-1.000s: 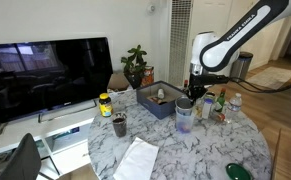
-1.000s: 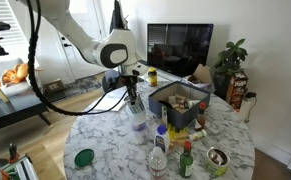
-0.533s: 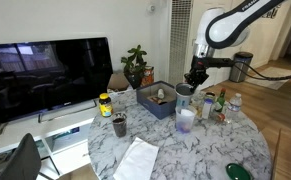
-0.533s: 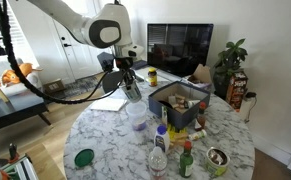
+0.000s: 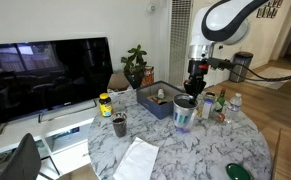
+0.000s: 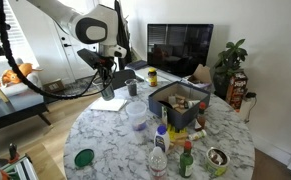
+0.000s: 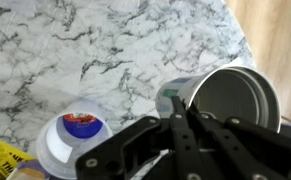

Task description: Take the silver cup out of the plastic cup then empty the plastic cup onto the desk then put the silver cup back in the plastic cup

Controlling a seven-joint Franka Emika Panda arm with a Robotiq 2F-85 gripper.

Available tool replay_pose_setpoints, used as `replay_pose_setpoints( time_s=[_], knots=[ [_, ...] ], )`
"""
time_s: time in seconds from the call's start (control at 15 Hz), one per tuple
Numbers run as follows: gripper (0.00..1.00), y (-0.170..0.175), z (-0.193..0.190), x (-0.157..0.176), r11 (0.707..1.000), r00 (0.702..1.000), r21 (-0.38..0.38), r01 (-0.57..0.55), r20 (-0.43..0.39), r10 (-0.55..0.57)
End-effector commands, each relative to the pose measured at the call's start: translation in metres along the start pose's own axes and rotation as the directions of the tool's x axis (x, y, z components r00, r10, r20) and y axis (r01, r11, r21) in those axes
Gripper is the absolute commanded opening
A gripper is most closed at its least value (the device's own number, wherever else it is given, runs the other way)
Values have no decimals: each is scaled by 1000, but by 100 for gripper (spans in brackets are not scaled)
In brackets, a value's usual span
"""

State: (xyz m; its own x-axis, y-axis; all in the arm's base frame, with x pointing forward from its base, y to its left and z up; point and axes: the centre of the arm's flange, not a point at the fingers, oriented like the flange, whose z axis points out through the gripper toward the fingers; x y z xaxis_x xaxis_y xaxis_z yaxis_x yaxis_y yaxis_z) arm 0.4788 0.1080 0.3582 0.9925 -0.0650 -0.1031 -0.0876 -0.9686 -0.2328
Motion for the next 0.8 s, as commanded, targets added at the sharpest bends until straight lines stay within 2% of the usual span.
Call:
replay_pose_setpoints(
  time_s=[0.0,0.33,0.47,0.73],
  knots=[
    [1,-27,55,12,996,992,3,94,78,-94],
    [1,-57,115,27,992,989,-6,130,72,-129],
    [1,-59,130,38,992,989,-5,129,74,-129],
    [1,-51,167,59,995,988,47,85,128,-91]
  ],
)
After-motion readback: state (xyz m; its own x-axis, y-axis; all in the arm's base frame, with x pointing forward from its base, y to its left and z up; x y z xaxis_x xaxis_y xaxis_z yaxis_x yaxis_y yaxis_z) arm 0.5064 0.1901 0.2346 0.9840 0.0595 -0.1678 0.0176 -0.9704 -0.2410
